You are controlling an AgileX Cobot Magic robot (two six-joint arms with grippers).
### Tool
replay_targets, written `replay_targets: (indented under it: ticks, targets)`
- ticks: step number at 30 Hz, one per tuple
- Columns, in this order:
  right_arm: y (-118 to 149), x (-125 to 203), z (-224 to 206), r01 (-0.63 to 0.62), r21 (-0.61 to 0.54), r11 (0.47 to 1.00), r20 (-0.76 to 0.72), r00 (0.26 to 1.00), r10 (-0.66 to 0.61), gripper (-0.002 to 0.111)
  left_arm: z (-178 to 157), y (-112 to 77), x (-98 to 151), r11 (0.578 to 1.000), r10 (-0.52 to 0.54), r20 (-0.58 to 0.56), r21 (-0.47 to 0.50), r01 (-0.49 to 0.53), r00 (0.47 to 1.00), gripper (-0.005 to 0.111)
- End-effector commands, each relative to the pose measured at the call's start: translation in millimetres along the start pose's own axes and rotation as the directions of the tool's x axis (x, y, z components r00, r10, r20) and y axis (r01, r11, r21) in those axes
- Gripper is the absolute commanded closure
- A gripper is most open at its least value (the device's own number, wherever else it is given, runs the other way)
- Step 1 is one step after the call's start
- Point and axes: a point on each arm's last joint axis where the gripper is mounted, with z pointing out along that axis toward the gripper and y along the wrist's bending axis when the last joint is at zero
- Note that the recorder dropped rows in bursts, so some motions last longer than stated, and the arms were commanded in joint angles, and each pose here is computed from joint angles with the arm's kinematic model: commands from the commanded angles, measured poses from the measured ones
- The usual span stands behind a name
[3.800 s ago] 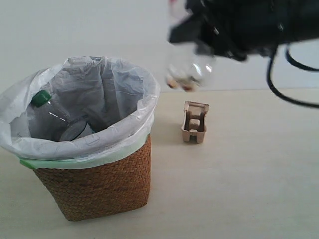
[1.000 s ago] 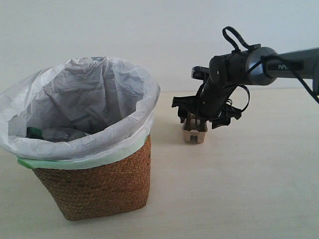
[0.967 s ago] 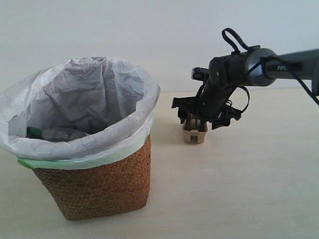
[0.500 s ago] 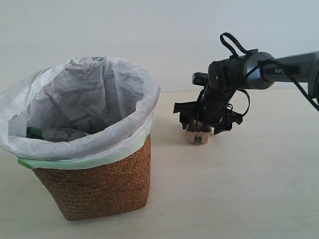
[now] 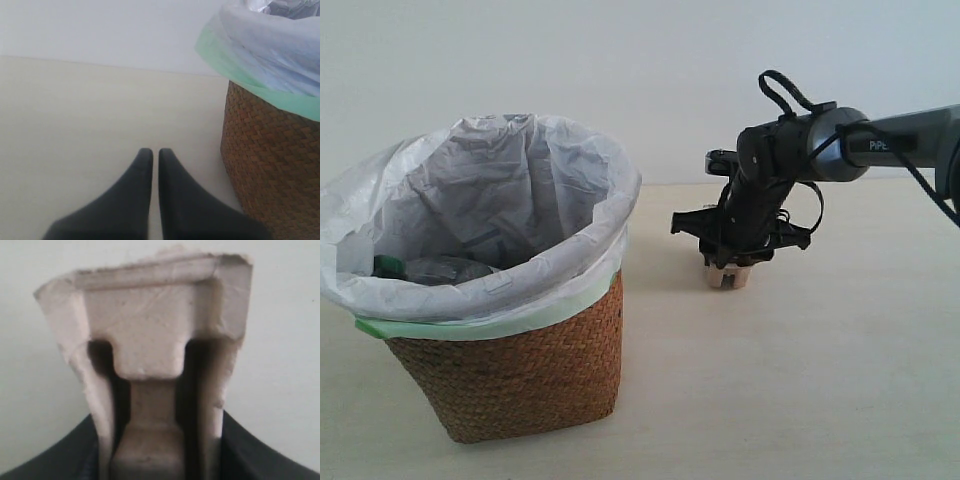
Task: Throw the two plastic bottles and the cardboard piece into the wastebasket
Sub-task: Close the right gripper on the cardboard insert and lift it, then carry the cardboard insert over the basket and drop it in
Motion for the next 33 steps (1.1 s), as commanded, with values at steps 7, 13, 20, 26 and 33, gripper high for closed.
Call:
replay_targets:
  ticks: [7, 13, 20, 26, 33]
  targets:
    - [-13.4, -11.7, -44.0, 0.037, 0.064, 0.997, -0.034, 0.999, -0.035, 0.069, 0.1, -0.2, 1.2, 1.0, 0.001, -0.001, 0.007, -0.001, 1.0, 0.103]
    - [-18.4, -22.7, -106.2, 0.085, 0.065, 0.994, -0.006, 0.996, -0.085, 0.078, 0.1, -0.2, 1.2, 1.0, 0.001, -0.001, 0.007, -0.001, 1.0, 0.103]
    - [-24.2, -15.4, -175.1, 0.131, 0.082, 0.988, -0.018, 0.991, -0.13, 0.092, 0.1, -0.2, 1.2, 1.0, 0.001, -0.001, 0.007, -0.001, 1.0, 0.103]
    - [-38.2, 19.5, -203.8, 0.164, 0.082, 0.983, 0.027, 0.986, -0.167, 0.092, 0.1, -0.2, 1.2, 1.0, 0.001, -0.001, 0.007, -0.001, 1.0, 0.103]
    - [-64.4, 71.3, -247.2, 0.147, 0.108, 0.983, 0.067, 0.986, -0.154, 0.092, 0.1, -0.2, 1.2, 1.0, 0.001, -0.001, 0.007, -0.001, 1.0, 0.103]
